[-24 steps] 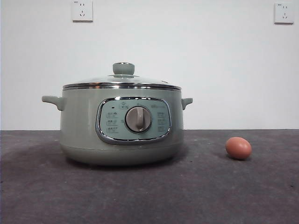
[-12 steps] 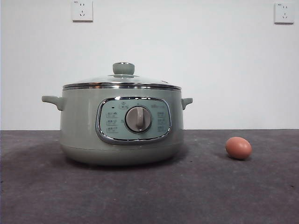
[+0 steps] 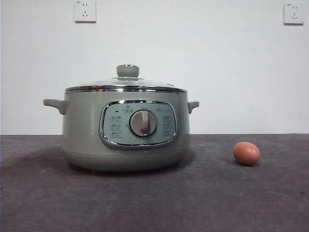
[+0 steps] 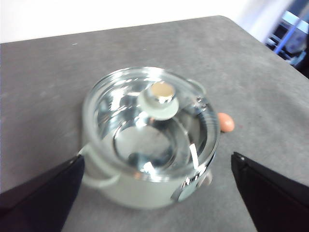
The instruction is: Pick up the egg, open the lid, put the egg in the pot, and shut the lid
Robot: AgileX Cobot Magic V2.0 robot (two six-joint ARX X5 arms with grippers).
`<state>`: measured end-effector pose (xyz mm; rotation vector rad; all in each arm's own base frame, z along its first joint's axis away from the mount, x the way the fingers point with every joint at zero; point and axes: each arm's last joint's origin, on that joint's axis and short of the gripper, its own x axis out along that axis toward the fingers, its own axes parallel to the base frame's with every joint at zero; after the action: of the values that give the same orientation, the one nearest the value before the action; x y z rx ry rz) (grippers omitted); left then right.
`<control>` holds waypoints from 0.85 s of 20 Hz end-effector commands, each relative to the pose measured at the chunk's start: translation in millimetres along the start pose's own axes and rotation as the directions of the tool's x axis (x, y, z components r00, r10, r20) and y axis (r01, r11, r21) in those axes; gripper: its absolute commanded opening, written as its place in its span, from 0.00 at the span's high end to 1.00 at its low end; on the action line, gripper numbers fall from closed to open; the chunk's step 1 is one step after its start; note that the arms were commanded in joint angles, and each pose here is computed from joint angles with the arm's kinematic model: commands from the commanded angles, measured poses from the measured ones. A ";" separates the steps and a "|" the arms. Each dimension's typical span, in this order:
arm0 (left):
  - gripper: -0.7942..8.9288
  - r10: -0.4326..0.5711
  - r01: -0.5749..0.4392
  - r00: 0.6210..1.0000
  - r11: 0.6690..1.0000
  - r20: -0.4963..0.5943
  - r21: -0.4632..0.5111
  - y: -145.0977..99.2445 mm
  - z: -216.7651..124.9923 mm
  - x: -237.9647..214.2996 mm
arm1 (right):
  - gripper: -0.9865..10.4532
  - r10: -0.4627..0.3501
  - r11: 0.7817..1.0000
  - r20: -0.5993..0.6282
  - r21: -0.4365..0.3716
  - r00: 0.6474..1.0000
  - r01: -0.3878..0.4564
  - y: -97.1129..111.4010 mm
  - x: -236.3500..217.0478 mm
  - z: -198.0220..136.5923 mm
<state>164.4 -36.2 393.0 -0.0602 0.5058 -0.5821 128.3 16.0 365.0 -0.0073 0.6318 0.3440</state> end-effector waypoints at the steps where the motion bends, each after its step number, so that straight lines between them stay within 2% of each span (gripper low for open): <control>1: 0.27 -0.045 0.046 0.999 0.998 -0.018 0.035 -1.6 15.0 24.5 | 0.42 0.011 1.000 -0.011 0.004 1.000 -0.011 -1.1 4.8 2.8; 4: 0.27 -0.044 0.049 0.997 0.996 -0.063 0.078 -6.4 33.5 60.3 | 0.42 0.028 1.000 -0.027 0.012 0.999 -0.027 -2.0 9.5 3.8; 8: 0.27 0.018 0.005 0.991 0.985 -0.133 0.171 -13.0 52.3 112.8 | 0.42 0.031 0.999 -0.040 0.016 0.999 -0.030 -3.1 13.3 4.7; 13: 0.27 0.016 0.021 0.981 0.982 -0.193 0.190 -11.4 55.6 175.2 | 0.42 0.031 0.999 -0.041 0.016 0.999 -0.030 -3.2 13.6 4.7; 17: 0.27 0.015 0.027 0.975 0.982 -0.220 0.186 -5.7 46.0 207.5 | 0.42 0.030 0.999 -0.040 0.016 0.999 -0.030 -3.2 13.6 4.8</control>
<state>331.5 -155.3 343.2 0.1752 0.6738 -0.6358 142.3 17.5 358.7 0.0069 0.6855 0.3650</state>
